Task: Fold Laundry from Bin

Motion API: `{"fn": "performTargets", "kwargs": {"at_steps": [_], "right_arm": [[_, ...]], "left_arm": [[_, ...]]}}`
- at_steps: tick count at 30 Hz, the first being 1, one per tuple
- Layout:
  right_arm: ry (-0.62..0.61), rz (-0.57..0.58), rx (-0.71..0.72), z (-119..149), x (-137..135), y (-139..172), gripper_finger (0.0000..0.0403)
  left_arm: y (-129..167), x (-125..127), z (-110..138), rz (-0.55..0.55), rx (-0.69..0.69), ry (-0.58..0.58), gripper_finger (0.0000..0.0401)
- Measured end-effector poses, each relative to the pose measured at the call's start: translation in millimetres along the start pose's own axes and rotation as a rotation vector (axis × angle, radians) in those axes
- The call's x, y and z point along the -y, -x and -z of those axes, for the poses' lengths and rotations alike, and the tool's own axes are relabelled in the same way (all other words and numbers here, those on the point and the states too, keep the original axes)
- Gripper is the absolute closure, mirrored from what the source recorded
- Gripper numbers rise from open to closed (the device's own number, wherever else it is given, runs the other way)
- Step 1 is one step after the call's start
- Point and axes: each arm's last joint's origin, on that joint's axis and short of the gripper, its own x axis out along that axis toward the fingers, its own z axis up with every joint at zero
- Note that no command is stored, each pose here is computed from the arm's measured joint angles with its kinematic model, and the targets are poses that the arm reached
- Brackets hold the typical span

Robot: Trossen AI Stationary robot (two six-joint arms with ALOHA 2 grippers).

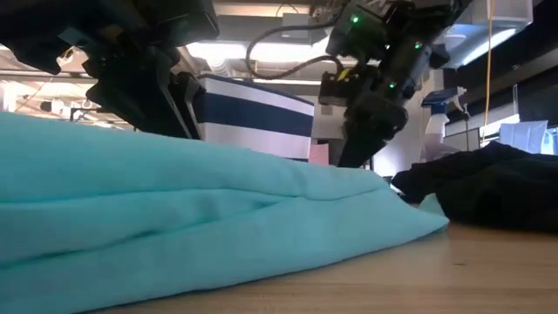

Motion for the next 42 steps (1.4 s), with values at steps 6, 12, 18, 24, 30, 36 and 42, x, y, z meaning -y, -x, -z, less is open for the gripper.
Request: {"fn": "performTargets", "kwargs": {"at_steps": [6, 12, 18, 24, 30, 36, 42], "right_arm": [[0.007, 0.019, -0.045, 7.7, -18.7, 20.6, 0.04], [-0.015, -0.126, -0.154, 19.6, -39.1, 26.7, 0.0401], [-0.041, -0.088, -0.19, 25.7, -47.0, 28.5, 0.0396], [-0.049, 0.043, -0.148, 23.5, -40.3, 27.7, 0.0353], [-0.017, 0.045, -0.155, 24.2, -40.8, 28.0, 0.0289], [-0.009, 0.038, -0.148, 23.8, -42.8, 28.2, 0.0252], [0.095, 0.021, -0.136, 28.6, -66.2, 33.2, 0.0247]], "left_arm": [[0.0, -1.6, 0.0, -0.049, 0.011, 0.004, 0.029], [-1.3, -11.7, 0.4, -0.17, 0.014, 0.057, 0.029], [-4.0, -23.0, -0.2, -0.202, -0.006, 0.1, 0.029], [-5.0, -25.5, -0.7, -0.174, -0.02, 0.111, 0.029], [16.0, -10.8, -10.4, -0.053, 0.033, 0.073, 0.029], [47.4, 29.6, -20.9, 0.055, 0.129, -0.092, 0.0292], [58.3, 67.8, 5.6, 0.126, 0.057, -0.221, 0.0305]]}}
